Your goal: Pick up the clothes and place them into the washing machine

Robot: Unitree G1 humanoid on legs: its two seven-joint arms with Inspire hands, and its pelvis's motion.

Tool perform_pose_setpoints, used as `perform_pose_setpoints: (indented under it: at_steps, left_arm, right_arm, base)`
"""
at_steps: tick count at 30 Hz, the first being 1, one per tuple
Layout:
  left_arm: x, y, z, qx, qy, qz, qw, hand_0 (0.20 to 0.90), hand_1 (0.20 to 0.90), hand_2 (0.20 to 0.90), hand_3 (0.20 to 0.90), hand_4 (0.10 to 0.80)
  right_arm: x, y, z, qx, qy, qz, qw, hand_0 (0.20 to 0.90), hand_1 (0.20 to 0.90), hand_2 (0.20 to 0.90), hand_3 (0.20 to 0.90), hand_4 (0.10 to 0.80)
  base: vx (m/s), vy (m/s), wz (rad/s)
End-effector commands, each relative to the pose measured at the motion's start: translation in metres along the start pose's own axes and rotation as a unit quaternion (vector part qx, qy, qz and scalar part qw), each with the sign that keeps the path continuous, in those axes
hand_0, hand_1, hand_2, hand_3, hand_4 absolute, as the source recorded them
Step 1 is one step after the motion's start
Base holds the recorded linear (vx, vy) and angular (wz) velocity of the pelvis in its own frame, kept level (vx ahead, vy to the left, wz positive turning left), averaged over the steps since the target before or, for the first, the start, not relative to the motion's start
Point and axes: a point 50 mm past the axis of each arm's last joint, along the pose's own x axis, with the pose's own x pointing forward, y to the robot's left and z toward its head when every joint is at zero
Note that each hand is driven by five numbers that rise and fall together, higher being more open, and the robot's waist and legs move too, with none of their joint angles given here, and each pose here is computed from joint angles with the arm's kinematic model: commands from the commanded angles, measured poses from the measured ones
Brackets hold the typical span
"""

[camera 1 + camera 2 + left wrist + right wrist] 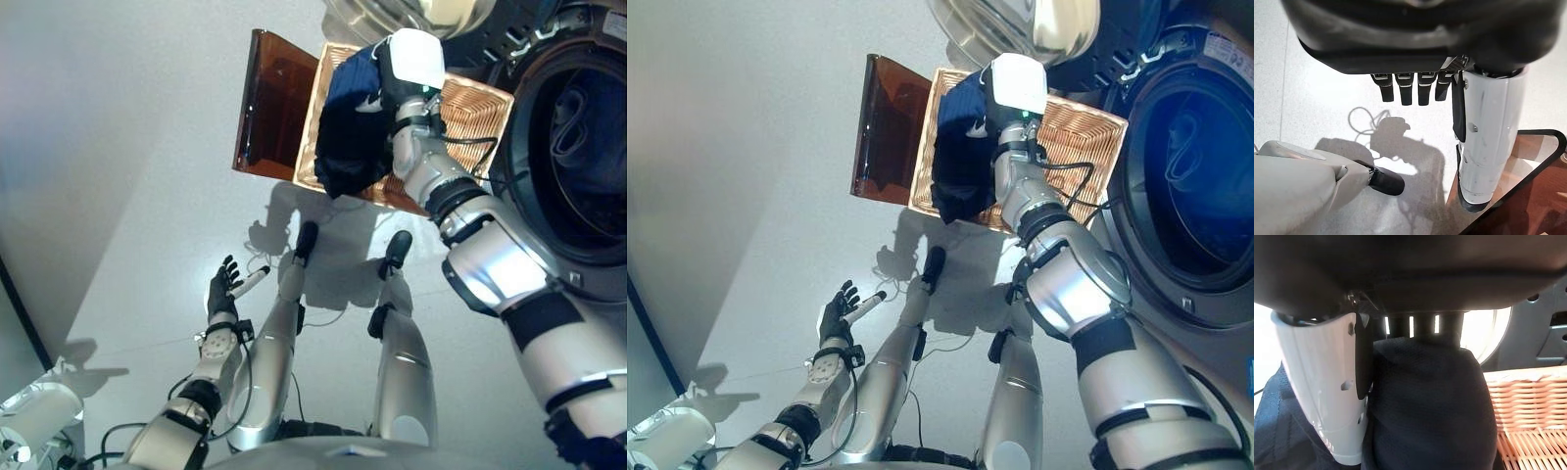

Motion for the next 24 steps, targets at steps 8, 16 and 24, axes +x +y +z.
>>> perform_pose_setpoints:
  at_steps: [8, 16, 24]
  left_arm:
    - [-0.004, 0.024, -0.003, 0.019, -0.015, 0.028, 0.999, 0.9, 0.9, 0.9, 0.9, 0.8]
    - [-0.005, 0.031, -0.011, 0.019, 0.005, 0.045, 0.999, 0.9, 0.9, 0.9, 0.9, 0.8]
    - [-0.011, 0.042, -0.033, 0.021, 0.062, 0.064, 0.996, 0.9, 0.9, 0.9, 0.9, 0.8]
  right_arm:
    - [0.023, -0.05, 0.021, 0.03, -0.025, -0.112, 0.993, 0.2, 0.2, 0.2, 0.2, 0.3]
    - [0.019, -0.051, 0.024, 0.267, 0.015, -0.121, 0.956, 0.2, 0.2, 0.2, 0.2, 0.3]
    - [-0.002, -0.03, 0.004, 0.607, 0.096, -0.115, 0.78, 0.2, 0.2, 0.2, 0.2, 0.3]
  base:
    - [0.0, 0.0, 0.0]
    - [0.014, 0.0, -0.02]
    - [0.034, -0.001, -0.11]
